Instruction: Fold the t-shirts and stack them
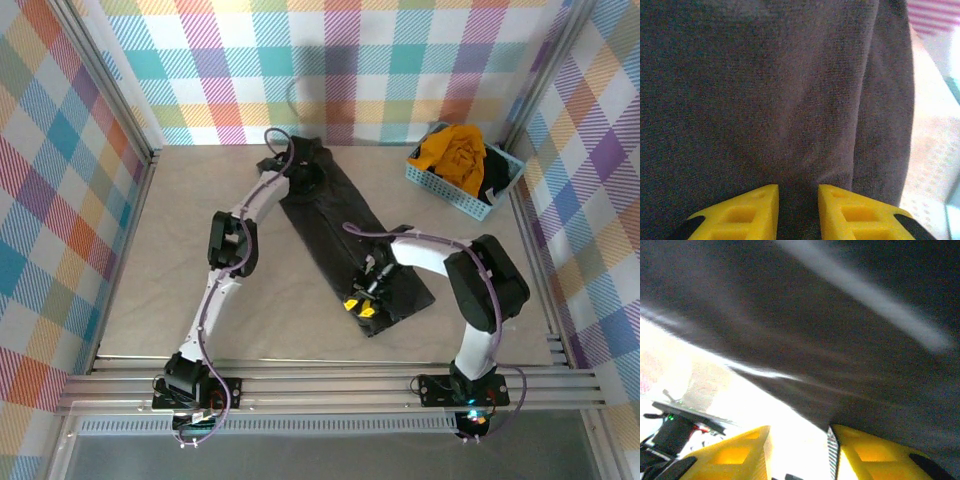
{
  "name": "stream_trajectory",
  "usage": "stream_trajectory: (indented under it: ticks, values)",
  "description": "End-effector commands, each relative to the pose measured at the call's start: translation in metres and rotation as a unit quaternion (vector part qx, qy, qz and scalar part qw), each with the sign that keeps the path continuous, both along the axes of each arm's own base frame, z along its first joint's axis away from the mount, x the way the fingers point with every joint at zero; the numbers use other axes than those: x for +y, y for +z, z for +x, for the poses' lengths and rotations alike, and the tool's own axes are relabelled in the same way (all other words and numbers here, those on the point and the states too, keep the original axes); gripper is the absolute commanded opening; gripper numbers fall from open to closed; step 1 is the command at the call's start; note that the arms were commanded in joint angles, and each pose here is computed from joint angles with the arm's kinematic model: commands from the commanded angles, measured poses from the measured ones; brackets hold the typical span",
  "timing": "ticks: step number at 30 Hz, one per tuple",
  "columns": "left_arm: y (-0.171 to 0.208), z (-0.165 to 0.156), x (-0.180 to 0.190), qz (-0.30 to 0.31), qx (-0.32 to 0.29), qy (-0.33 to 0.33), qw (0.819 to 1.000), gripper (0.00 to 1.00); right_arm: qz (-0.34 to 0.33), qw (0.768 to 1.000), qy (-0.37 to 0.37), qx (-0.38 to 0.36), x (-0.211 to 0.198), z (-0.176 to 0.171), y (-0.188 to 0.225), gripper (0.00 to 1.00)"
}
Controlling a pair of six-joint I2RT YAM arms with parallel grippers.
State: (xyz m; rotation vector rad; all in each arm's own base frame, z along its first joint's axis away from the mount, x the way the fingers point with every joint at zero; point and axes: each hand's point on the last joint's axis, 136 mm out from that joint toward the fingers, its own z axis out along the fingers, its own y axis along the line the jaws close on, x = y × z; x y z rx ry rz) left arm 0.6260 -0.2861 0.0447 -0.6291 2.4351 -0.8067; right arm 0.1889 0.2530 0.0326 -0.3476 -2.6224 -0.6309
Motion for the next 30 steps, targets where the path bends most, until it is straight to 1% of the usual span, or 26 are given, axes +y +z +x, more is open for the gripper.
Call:
stream_trajectory:
  ticks: [1, 4, 7, 9, 12, 14, 16, 18, 19, 20, 22, 23, 24, 26, 27, 28, 30]
  values:
    - [0.009, 0.003, -0.046, -0.051, -0.041, -0.048, 0.997, 0.27, 0.036, 0.999, -0.027, 0.029, 0.037, 0.002, 0.000, 0.35]
    - [0.010, 0.005, -0.058, -0.067, -0.054, -0.058, 0.995, 0.28, 0.039, 0.999, -0.025, 0.024, 0.049, 0.005, -0.003, 0.35]
    - [0.023, 0.013, -0.059, -0.071, -0.079, -0.052, 0.993, 0.34, 0.042, 0.999, -0.021, -0.003, 0.053, 0.017, 0.006, 0.36]
    - [0.051, 0.019, -0.058, -0.071, -0.107, -0.049, 0.991, 0.43, 0.042, 0.998, -0.012, -0.036, 0.052, 0.025, 0.020, 0.37]
    - [0.112, 0.019, -0.046, -0.052, -0.143, -0.032, 0.988, 0.66, 0.051, 0.995, -0.007, -0.088, 0.043, 0.034, 0.048, 0.41]
    - [0.142, 0.010, -0.037, -0.044, -0.144, -0.024, 0.988, 0.67, 0.059, 0.994, -0.012, -0.095, 0.033, 0.035, 0.059, 0.44]
    - [0.163, -0.009, -0.034, -0.044, -0.127, -0.028, 0.991, 0.67, 0.064, 0.992, -0.019, -0.105, 0.018, 0.036, 0.069, 0.46]
    - [0.171, -0.042, -0.035, -0.029, -0.094, -0.043, 0.994, 0.65, 0.060, 0.990, -0.031, -0.123, -0.004, 0.039, 0.080, 0.47]
    - [0.166, -0.060, -0.036, -0.024, -0.072, -0.050, 0.996, 0.64, 0.055, 0.989, -0.042, -0.133, -0.020, 0.042, 0.083, 0.47]
    - [0.154, -0.084, -0.035, -0.025, -0.036, -0.052, 0.998, 0.61, 0.049, 0.988, -0.055, -0.139, -0.037, 0.044, 0.085, 0.47]
    - [0.127, -0.136, -0.032, -0.034, 0.040, -0.052, 0.997, 0.51, 0.039, 0.986, -0.082, -0.143, -0.070, 0.050, 0.080, 0.46]
    - [0.107, -0.165, -0.028, -0.028, 0.081, -0.050, 0.995, 0.47, 0.034, 0.985, -0.092, -0.140, -0.085, 0.051, 0.074, 0.46]
    - [0.095, -0.193, -0.023, -0.024, 0.110, -0.046, 0.993, 0.45, 0.028, 0.985, -0.097, -0.137, -0.098, 0.053, 0.067, 0.46]
    - [0.067, -0.233, -0.013, -0.024, 0.149, -0.024, 0.988, 0.40, 0.018, 0.987, -0.093, -0.128, -0.113, 0.055, 0.053, 0.45]
    - [0.057, -0.245, -0.010, -0.031, 0.159, -0.009, 0.987, 0.38, 0.013, 0.988, -0.088, -0.123, -0.117, 0.056, 0.046, 0.45]
    - [0.049, -0.251, -0.006, -0.032, 0.165, 0.003, 0.986, 0.38, 0.010, 0.989, -0.082, -0.120, -0.119, 0.058, 0.040, 0.45]
    - [0.037, -0.250, 0.003, -0.016, 0.167, 0.021, 0.986, 0.37, 0.003, 0.992, -0.071, -0.107, -0.120, 0.059, 0.026, 0.44]
